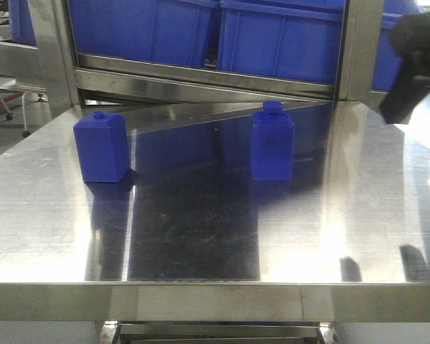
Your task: Pick and sort blue part to right shelf
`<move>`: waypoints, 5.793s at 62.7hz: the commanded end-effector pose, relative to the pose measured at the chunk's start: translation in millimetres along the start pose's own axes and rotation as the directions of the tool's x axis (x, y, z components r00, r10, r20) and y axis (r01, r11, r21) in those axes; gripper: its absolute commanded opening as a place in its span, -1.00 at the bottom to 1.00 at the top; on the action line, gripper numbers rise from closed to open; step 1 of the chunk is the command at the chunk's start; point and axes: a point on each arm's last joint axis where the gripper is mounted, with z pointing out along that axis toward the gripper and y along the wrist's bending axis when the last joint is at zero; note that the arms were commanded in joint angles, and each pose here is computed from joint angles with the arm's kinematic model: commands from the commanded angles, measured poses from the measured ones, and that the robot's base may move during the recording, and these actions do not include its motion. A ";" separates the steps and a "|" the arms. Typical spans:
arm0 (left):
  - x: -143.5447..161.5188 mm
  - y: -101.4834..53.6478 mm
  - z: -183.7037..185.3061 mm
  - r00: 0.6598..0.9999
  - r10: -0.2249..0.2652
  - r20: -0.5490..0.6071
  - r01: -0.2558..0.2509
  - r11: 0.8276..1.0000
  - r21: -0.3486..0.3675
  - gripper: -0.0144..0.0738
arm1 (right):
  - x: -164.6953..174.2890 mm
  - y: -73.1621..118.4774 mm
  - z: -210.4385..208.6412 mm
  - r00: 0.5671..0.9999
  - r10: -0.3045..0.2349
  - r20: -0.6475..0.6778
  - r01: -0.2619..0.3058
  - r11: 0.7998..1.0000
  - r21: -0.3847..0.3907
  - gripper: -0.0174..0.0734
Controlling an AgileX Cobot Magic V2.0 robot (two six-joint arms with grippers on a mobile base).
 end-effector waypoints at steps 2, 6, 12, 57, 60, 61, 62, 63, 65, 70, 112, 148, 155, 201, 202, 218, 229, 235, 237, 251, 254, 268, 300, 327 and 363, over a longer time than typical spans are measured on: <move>-1.5 0.9 -1.5 0.996 -0.014 0.084 0.014 1.000 -0.007 -0.39 | -27.8 14.5 -4.3 1.000 0.005 0.009 -0.005 1.000 -0.010 0.74; -1.5 0.9 -1.5 0.996 -0.014 0.084 0.014 1.000 -0.007 -0.39 | -34.2 21.7 2.0 0.998 0.021 -0.062 -0.021 1.000 0.001 0.74; -1.5 0.9 -1.5 0.996 -0.014 0.084 0.014 1.000 -0.007 -0.39 | -50.9 34.1 8.7 0.985 0.073 -0.154 -0.071 0.997 0.017 0.74; -1.5 0.9 -1.5 0.996 -0.014 0.084 0.014 1.000 -0.007 -0.39 | -134.6 104.3 62.0 0.953 0.084 -0.291 -0.084 0.996 0.011 0.74; -1.5 0.9 -1.5 0.996 -0.014 0.084 0.014 1.000 -0.007 -0.39 | -136.5 105.7 66.1 0.952 0.086 -0.292 -0.086 0.996 0.012 0.74; -1.5 0.9 -1.5 0.996 -0.014 0.084 0.014 1.000 -0.007 -0.39 | -136.9 106.0 67.2 0.952 0.087 -0.293 -0.087 0.996 0.013 0.74; -1.5 0.9 -1.5 0.996 -0.014 0.084 0.014 1.000 -0.007 -0.39 | -136.9 106.3 68.8 0.951 0.088 -0.297 -0.087 0.996 0.015 0.74; -1.5 0.9 -1.5 0.996 -0.014 0.084 0.014 1.000 -0.007 -0.39 | -136.6 107.1 71.0 0.950 0.088 -0.301 -0.087 0.996 0.017 0.74; -1.5 0.9 -1.5 0.996 -0.014 0.084 0.014 1.000 -0.007 -0.39 | -136.4 107.6 74.8 0.947 0.090 -0.309 -0.088 0.996 0.022 0.74; -1.5 0.9 -1.5 0.996 -0.014 0.084 0.014 1.000 -0.007 -0.39 | -135.0 108.3 82.2 0.942 0.093 -0.322 -0.088 0.996 0.029 0.74; -1.5 0.9 -1.5 0.996 -0.014 0.084 0.014 1.000 -0.007 -0.39 | -124.7 99.2 120.4 0.905 0.181 -0.385 -0.151 0.983 0.106 0.74; -1.5 0.9 -1.5 0.996 -0.014 0.084 0.014 1.000 -0.007 -0.39 | -123.3 101.5 120.4 0.904 0.175 -0.391 -0.145 0.984 0.105 0.39; -1.5 0.9 -1.5 0.996 -0.014 0.084 0.014 1.000 -0.007 -0.39 | -123.0 101.6 120.2 0.903 0.174 -0.393 -0.144 0.984 0.106 0.25; -1.5 0.9 -1.5 0.996 -0.014 0.084 0.014 1.000 -0.007 -0.39 | -129.4 58.7 35.3 0.990 -0.073 -0.123 0.073 0.997 -0.004 0.25; -1.5 0.9 -1.5 0.996 -0.014 0.084 0.014 1.000 -0.007 -0.39 | -127.9 56.5 33.8 0.991 -0.069 -0.113 0.068 0.998 -0.008 0.25; -1.5 0.9 -1.5 0.996 -0.014 0.084 0.014 1.000 -0.007 -0.39 | -98.5 14.0 9.2 0.993 -0.050 0.105 0.054 0.998 -0.043 0.25; -1.5 0.9 -1.5 0.996 -0.014 0.084 0.014 1.000 -0.007 -0.39 | -69.9 -15.5 -9.6 0.967 -0.102 0.232 0.107 0.994 -0.011 0.25; -1.5 0.9 -1.5 0.996 -0.014 0.084 0.014 1.000 -0.007 -0.39 | -49.4 -31.5 -20.2 0.950 -0.100 0.297 0.095 0.995 0.031 0.25; -1.5 0.9 -1.5 0.996 -0.014 0.084 0.014 1.000 -0.007 -0.39 | -44.4 -36.6 -23.2 0.944 -0.090 0.317 0.081 0.996 0.044 0.25; -1.5 0.9 -1.5 0.996 -0.014 0.084 0.014 1.000 -0.007 -0.39 | -4.7 -50.2 -56.0 0.852 -0.075 0.519 0.032 0.995 0.093 0.25; -1.5 0.9 -1.5 0.996 -0.014 0.084 0.014 1.000 -0.007 -0.39 | 4.5 -50.1 -62.6 0.826 -0.078 0.558 0.030 0.995 0.095 0.25; -1.5 0.9 -1.5 0.996 -0.014 0.084 0.014 1.000 -0.007 -0.39 | 49.1 -48.6 -98.5 0.685 -0.091 0.723 0.024 0.994 0.103 0.25; -1.5 0.9 -1.5 0.996 -0.014 0.084 0.014 1.000 -0.007 -0.39 | 100.9 -44.2 -150.3 0.505 -0.100 0.857 0.028 0.995 0.099 0.25; -1.5 0.9 -1.5 0.996 -0.014 0.084 0.014 1.000 -0.007 -0.39 | 101.1 -44.3 -149.3 0.514 -0.099 0.852 0.029 0.995 0.099 0.25; -1.7 0.9 -1.5 0.996 -0.014 0.086 0.014 1.000 -0.007 -0.39 | 101.1 -44.3 -149.3 0.514 -0.099 0.852 0.029 0.995 0.099 0.25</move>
